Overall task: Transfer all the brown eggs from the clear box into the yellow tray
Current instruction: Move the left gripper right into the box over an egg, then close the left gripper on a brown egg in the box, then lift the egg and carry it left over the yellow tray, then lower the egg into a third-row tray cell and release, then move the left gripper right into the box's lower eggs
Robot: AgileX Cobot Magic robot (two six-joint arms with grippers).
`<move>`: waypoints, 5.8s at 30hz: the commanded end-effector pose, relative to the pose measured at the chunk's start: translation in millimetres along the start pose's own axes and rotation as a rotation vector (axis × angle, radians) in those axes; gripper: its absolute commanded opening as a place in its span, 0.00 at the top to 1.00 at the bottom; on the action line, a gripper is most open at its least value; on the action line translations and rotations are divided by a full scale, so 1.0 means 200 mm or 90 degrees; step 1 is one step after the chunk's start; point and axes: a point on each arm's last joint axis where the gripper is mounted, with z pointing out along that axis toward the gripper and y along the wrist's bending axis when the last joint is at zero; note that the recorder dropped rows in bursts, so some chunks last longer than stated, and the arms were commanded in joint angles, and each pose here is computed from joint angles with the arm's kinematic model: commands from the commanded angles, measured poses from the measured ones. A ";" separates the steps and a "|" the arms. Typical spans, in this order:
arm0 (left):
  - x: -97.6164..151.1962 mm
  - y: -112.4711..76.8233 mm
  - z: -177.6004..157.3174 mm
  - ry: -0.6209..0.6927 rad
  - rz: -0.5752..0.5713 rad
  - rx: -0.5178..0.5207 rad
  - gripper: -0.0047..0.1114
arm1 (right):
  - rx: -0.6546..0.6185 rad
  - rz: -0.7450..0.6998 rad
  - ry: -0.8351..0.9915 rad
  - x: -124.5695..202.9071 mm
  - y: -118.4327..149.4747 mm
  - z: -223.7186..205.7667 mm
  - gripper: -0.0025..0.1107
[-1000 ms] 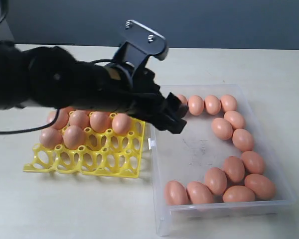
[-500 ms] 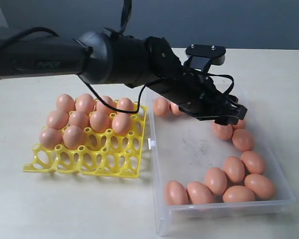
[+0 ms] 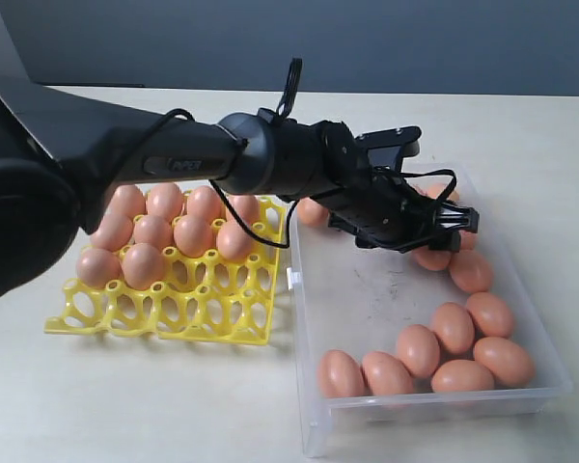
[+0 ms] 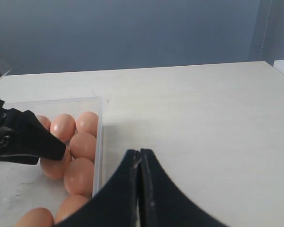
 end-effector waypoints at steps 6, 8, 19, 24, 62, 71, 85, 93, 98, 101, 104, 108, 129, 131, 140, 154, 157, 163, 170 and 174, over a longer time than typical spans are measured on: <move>-0.03 0.00 0.00 -0.033 -0.007 -0.003 0.39 | 0.000 -0.003 -0.006 0.00 0.00 0.00 0.98; -0.03 0.00 0.00 -0.034 -0.006 -0.004 0.39 | 0.000 -0.003 -0.006 0.00 0.00 0.00 0.98; -0.02 0.00 0.00 -0.018 -0.007 -0.001 0.39 | 0.000 -0.003 -0.006 0.00 0.00 0.00 0.98; 0.01 0.03 0.04 -0.008 -0.013 -0.007 0.39 | 0.000 -0.003 -0.006 0.00 0.00 0.00 0.98; 0.02 -0.09 -0.86 -0.370 0.269 -0.089 0.96 | 0.000 -0.003 -0.006 0.00 0.00 0.00 0.98; 0.56 0.45 -1.05 -0.415 0.229 -0.396 0.96 | 0.000 -0.003 -0.006 0.00 0.00 0.00 0.98; 0.68 0.54 -0.90 -0.289 0.204 -0.387 0.96 | 0.000 -0.003 -0.006 0.00 0.00 0.00 0.98; 0.72 0.54 -0.87 -0.233 0.189 -0.365 0.96 | 0.000 -0.003 -0.006 0.00 0.00 0.00 0.98; 0.72 0.54 -0.87 -0.228 0.179 -0.365 0.94 | 0.000 -0.003 -0.006 0.00 0.00 0.00 0.98; 0.72 0.54 -0.87 -0.227 0.193 -0.362 0.83 | 0.000 -0.003 -0.006 0.00 0.00 0.00 0.98; 0.72 0.54 -0.87 -0.223 0.193 -0.360 0.62 | 0.000 -0.003 -0.006 0.00 0.00 0.00 0.98; 0.72 0.54 -0.87 -0.222 0.193 -0.360 0.34 | 0.000 -0.003 -0.006 0.00 0.00 0.00 0.98; 0.59 0.42 -1.02 -0.352 0.195 -0.322 0.31 | 0.000 -0.003 -0.006 0.00 0.00 0.00 0.98; 0.57 0.35 -1.00 -0.309 0.231 -0.271 0.31 | 0.000 -0.003 -0.006 0.00 0.00 0.00 0.98; 0.23 -0.11 -0.95 -0.127 0.353 -0.043 0.34 | 0.000 -0.003 -0.006 0.00 0.00 0.00 0.98; 0.13 -0.17 -0.26 0.124 0.145 0.161 0.34 | 0.000 -0.003 -0.006 0.00 0.00 0.00 0.98; 0.13 -0.16 -0.22 0.133 0.139 0.164 0.34 | 0.000 -0.003 -0.006 0.00 0.00 0.00 0.98; 0.25 -0.21 -0.11 0.170 0.164 0.158 0.34 | 0.000 -0.003 -0.006 0.00 0.00 0.00 0.98; 0.28 -0.23 -0.08 0.162 0.200 0.106 0.34 | 0.000 -0.003 -0.006 0.00 0.00 0.00 0.98; 0.27 -0.20 -0.07 0.152 0.211 0.062 0.35 | 0.000 -0.003 -0.006 0.00 0.00 0.00 0.98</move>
